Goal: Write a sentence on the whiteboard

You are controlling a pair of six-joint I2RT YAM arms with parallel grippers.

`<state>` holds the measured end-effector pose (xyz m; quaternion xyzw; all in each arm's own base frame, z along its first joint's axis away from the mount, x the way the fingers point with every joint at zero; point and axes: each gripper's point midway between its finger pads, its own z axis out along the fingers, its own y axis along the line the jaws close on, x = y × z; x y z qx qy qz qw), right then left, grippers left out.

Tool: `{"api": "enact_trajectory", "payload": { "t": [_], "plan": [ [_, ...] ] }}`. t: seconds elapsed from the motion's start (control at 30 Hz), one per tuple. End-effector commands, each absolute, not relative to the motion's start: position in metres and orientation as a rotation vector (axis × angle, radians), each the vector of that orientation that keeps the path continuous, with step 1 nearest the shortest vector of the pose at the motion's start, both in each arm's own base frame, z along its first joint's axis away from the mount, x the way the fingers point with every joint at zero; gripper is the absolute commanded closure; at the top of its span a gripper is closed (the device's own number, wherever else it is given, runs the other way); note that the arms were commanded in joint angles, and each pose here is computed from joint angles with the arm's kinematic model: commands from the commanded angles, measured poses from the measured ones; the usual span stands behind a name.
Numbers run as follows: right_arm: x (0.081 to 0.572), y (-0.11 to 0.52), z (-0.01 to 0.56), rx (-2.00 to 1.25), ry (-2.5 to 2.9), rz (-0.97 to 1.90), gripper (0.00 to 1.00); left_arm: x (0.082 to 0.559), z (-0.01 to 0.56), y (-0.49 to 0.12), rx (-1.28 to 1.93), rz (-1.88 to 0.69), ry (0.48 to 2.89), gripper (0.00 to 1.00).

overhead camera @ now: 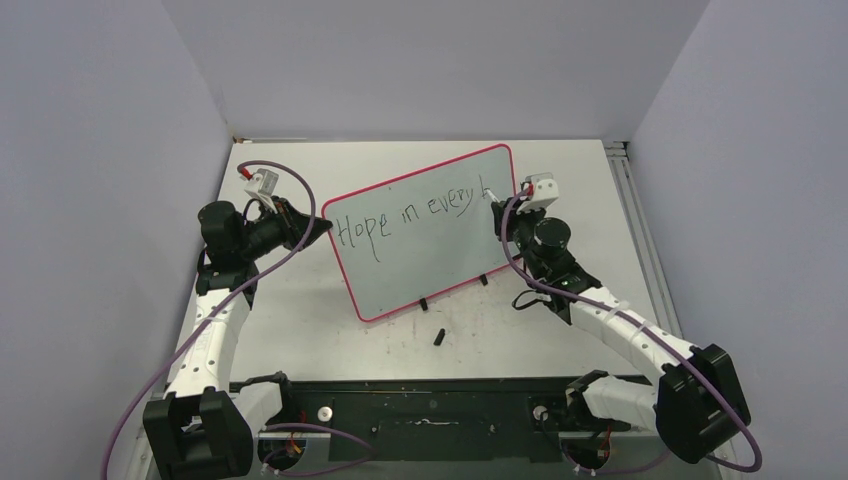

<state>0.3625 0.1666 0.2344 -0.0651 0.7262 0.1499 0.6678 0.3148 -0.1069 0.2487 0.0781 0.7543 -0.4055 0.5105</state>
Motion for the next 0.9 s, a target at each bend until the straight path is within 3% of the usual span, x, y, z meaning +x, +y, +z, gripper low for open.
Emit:
{"api": "enact_trajectory", "payload": {
  "t": [0.0, 0.87],
  "plan": [
    [0.373, 0.171, 0.274, -0.126, 1.523, 0.364, 0.95, 0.314, 0.257, -0.109, 0.212, -0.971, 1.808, 1.00],
    [0.383, 0.159, 0.261, -0.077, 1.553, 0.303, 0.95, 0.314, 0.256, -0.109, 0.211, -0.970, 1.812, 1.00]
  ]
}}
